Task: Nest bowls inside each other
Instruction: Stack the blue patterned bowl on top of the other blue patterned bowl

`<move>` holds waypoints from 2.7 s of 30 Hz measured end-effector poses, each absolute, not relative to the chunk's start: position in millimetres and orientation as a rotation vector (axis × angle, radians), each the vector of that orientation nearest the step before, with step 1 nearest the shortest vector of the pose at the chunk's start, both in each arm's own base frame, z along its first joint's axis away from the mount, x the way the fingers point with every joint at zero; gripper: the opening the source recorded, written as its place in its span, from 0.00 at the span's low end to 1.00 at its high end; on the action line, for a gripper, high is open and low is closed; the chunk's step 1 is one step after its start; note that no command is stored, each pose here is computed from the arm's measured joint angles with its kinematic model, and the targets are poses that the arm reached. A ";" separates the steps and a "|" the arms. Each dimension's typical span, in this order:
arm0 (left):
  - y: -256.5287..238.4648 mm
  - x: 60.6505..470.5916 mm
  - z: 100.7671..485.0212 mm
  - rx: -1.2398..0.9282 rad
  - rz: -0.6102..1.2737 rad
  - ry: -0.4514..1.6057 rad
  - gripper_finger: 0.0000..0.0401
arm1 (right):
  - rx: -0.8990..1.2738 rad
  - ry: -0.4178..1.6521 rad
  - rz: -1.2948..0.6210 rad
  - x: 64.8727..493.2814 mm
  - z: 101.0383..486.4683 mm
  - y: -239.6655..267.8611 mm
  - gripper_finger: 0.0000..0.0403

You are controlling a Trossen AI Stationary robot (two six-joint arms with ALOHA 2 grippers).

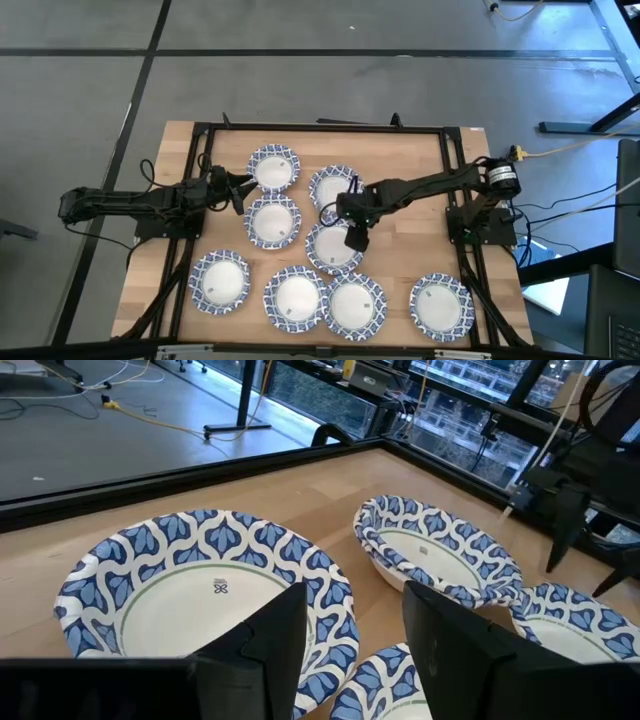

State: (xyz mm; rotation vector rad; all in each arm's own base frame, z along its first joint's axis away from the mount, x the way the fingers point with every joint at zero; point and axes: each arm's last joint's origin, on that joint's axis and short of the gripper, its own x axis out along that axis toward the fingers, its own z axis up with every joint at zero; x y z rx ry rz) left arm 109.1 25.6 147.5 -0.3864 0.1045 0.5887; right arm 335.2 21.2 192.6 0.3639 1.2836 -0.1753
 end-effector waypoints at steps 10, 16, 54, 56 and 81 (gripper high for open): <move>25.6 109.0 147.4 -0.387 0.588 0.105 0.40 | 0.413 1.236 -0.356 334.4 192.5 33.3 0.53; 24.4 109.7 147.1 -0.394 0.543 0.117 0.40 | 0.455 1.286 -0.457 322.9 179.2 32.7 0.53; 23.6 110.1 146.9 -0.406 0.513 0.124 0.40 | 0.387 1.224 -0.233 336.9 194.3 47.1 0.02; 23.6 110.0 146.8 -0.406 0.514 0.124 0.40 | 0.336 1.226 -0.244 339.7 205.5 45.2 0.02; 23.6 110.0 147.0 -0.400 0.513 0.125 0.40 | 0.201 1.204 -0.402 344.4 262.2 -76.7 0.01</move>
